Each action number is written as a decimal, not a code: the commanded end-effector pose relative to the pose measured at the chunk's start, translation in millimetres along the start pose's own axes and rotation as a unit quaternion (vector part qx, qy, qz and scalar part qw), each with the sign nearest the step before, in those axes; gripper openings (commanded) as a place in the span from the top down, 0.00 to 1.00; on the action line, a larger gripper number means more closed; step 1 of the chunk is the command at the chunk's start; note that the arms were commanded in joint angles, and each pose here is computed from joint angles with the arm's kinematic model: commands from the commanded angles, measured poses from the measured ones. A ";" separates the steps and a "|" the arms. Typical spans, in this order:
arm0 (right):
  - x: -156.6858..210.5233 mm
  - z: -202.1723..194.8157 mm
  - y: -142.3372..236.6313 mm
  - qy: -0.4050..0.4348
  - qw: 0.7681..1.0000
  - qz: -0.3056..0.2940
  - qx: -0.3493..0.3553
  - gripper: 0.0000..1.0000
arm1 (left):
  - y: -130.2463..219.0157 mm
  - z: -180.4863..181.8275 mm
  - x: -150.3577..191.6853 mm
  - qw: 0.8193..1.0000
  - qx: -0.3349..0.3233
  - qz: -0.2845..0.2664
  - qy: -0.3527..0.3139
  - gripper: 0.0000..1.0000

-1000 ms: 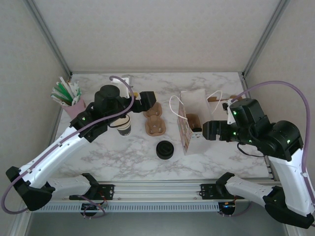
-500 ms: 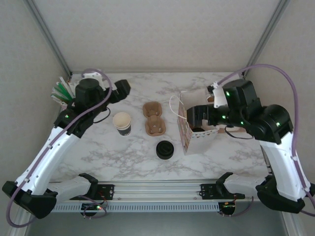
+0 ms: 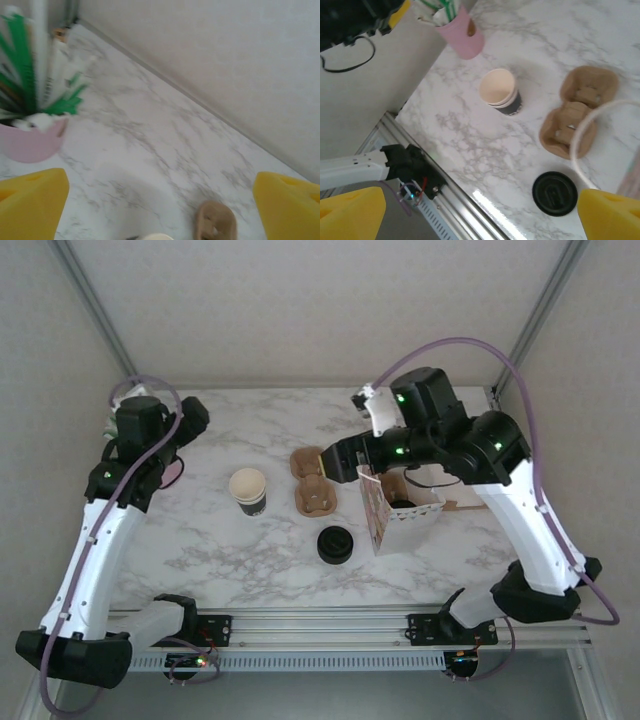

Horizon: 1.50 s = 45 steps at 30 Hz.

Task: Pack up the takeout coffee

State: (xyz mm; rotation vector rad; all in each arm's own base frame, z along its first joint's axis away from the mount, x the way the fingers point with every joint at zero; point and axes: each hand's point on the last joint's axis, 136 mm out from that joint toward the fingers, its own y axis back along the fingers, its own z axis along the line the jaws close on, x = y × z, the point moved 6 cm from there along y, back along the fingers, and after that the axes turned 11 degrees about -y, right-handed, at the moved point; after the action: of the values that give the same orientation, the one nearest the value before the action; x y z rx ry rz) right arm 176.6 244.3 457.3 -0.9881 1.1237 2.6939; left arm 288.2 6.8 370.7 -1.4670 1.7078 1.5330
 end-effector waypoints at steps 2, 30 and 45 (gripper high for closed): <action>-8.9 23.0 -27.3 0.036 0.998 0.026 -0.034 0.01 | -5.6 27.3 -4.3 0.998 -0.064 0.008 0.009 0.10; -22.5 -24.6 -194.8 0.027 0.987 0.117 0.108 0.01 | -91.3 82.1 20.4 0.961 -0.188 0.190 -0.070 0.55; -24.5 -34.5 -199.9 0.019 0.986 0.123 0.107 0.01 | -115.5 92.4 25.1 0.951 -0.211 0.210 -0.087 0.61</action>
State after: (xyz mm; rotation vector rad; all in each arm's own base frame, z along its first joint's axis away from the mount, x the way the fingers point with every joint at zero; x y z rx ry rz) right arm 270.7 372.6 330.1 -0.9113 1.6114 2.6485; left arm 348.0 89.2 264.0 -1.1506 1.7844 2.2506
